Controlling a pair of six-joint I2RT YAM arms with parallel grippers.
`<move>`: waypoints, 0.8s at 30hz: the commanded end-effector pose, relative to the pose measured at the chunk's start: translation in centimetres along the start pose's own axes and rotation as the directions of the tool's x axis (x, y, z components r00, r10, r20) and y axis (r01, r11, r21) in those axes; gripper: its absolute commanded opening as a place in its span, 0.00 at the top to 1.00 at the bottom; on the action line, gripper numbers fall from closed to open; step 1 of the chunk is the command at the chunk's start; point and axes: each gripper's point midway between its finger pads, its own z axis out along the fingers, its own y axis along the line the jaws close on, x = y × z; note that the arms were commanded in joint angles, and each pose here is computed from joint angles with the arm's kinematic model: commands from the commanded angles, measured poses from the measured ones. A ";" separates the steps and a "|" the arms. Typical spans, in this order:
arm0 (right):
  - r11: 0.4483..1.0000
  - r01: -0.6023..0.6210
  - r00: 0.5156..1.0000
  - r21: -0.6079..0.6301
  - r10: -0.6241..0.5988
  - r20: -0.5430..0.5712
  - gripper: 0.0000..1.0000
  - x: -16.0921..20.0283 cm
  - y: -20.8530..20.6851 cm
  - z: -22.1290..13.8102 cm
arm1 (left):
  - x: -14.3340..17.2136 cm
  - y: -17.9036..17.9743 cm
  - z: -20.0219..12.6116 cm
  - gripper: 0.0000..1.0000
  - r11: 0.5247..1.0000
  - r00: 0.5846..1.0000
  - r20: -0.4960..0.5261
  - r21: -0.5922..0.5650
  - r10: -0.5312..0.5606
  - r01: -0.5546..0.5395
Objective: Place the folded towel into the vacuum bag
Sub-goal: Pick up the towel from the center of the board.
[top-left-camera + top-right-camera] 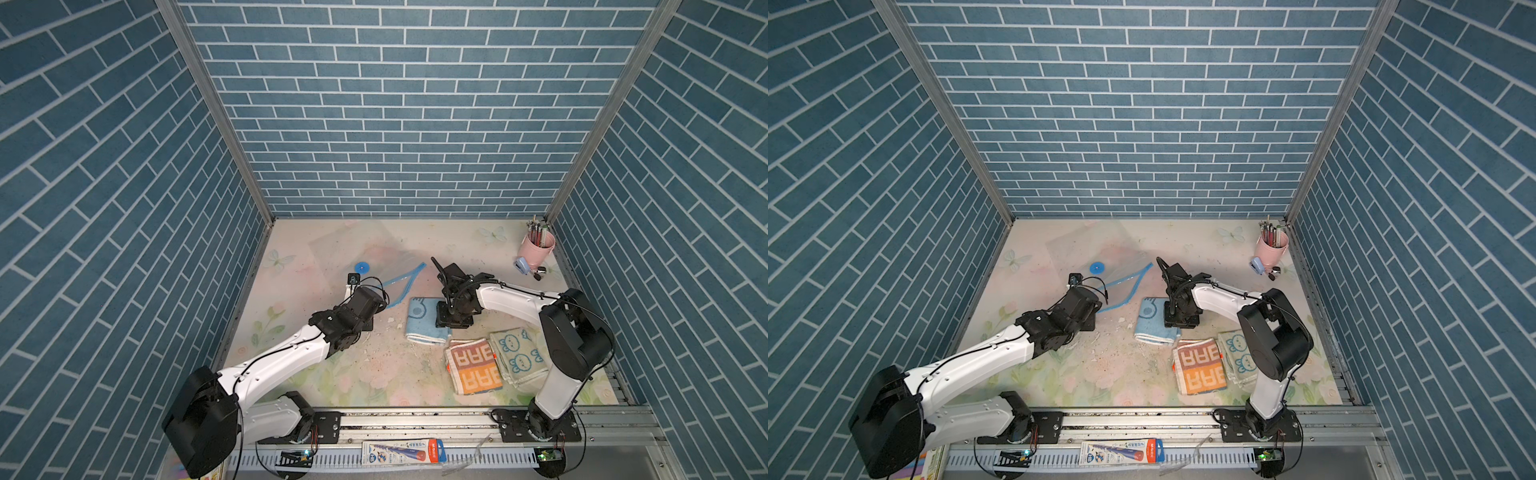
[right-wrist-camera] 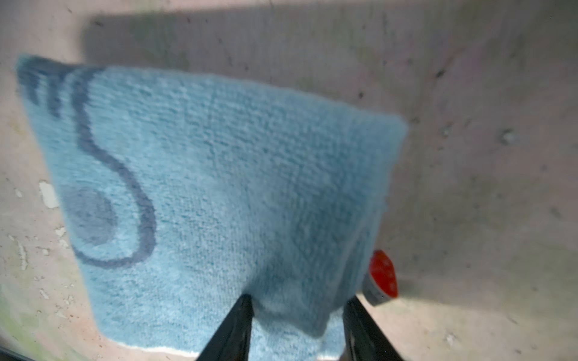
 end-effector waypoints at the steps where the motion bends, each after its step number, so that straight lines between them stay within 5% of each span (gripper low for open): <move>1: 1.000 0.006 0.998 0.028 -0.005 -0.059 0.53 1.2 0.0 1.5 | 0.4 0.4 0.1 1.00 1.000 1.000 0.003 -0.020 -0.002 0.002; 7: 0.996 0.016 0.998 0.092 -0.011 -0.065 0.53 1.7 -0.9 2.1 | 0.4 0.5 0.2 1.00 1.000 1.000 0.002 -0.023 -0.001 0.001; 17: 0.994 0.008 0.998 0.113 -0.015 0.059 0.40 0.2 -0.8 -1.6 | 0.5 0.3 0.3 1.00 1.000 1.000 -0.004 -0.021 0.001 -0.001; 24: 0.992 -0.008 0.999 0.124 0.002 0.043 0.33 0.7 -1.3 -1.3 | 0.7 0.4 0.4 1.00 1.000 1.000 -0.006 -0.022 -0.005 0.005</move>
